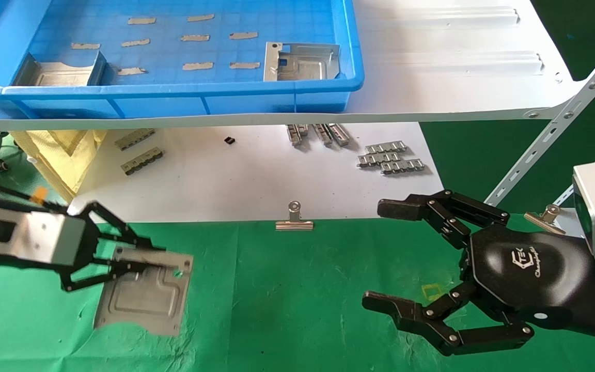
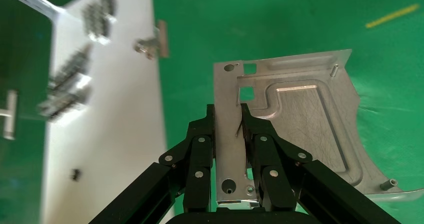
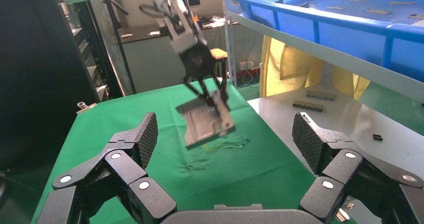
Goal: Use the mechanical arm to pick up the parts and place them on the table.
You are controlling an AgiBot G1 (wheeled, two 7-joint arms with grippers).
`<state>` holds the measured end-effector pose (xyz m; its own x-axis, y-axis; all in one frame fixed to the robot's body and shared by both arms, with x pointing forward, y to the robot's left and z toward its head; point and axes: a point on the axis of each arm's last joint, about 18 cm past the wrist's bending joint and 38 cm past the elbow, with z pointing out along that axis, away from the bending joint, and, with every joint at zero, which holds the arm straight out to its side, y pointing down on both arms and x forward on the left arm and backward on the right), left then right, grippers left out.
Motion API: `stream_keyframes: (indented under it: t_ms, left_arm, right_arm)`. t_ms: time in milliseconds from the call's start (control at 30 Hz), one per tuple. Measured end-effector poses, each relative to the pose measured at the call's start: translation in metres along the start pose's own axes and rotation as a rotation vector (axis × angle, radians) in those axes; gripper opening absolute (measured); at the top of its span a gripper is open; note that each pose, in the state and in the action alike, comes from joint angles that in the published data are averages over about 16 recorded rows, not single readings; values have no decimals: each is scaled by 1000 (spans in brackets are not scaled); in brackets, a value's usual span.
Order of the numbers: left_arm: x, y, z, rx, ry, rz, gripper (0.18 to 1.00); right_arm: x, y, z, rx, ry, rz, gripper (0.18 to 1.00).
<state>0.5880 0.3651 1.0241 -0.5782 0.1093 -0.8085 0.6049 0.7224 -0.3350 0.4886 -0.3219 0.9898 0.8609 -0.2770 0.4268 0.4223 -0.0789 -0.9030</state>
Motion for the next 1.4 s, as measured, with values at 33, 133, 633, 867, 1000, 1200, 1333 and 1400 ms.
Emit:
stream_keyframes:
  t_ms: [33,133,633,867,1000,1200,1333,1400]
  left_arm:
    - [3,4,3,-8,13,-3,271]
    - [10,14,12,-28,43,-19,271]
    - [24,48,31,-82,75,-118,281]
    - [18,48,28,-63,41,-163,318]
    - [13,44,24,-26,-1,-210,358]
    - [7,34,17,74,-80,-319,446]
    - [5,28,12,150,-126,-394,516]
    - [5,26,10,182,-143,-424,566]
  right_arm:
    - [0,0,0,0,0,0,1000]
    - [0,0,0,0,0,0,1000]
    - [0,0,0,0,0,0,1001]
    - [0,0,0,0,0,0,1001]
    - [0,0,0,0,0,0,1001]
    - [0,0,0,0,0,0,1001]
    - [0,0,0,0,0,0,1001]
    - [0,0,0,0,0,0,1001]
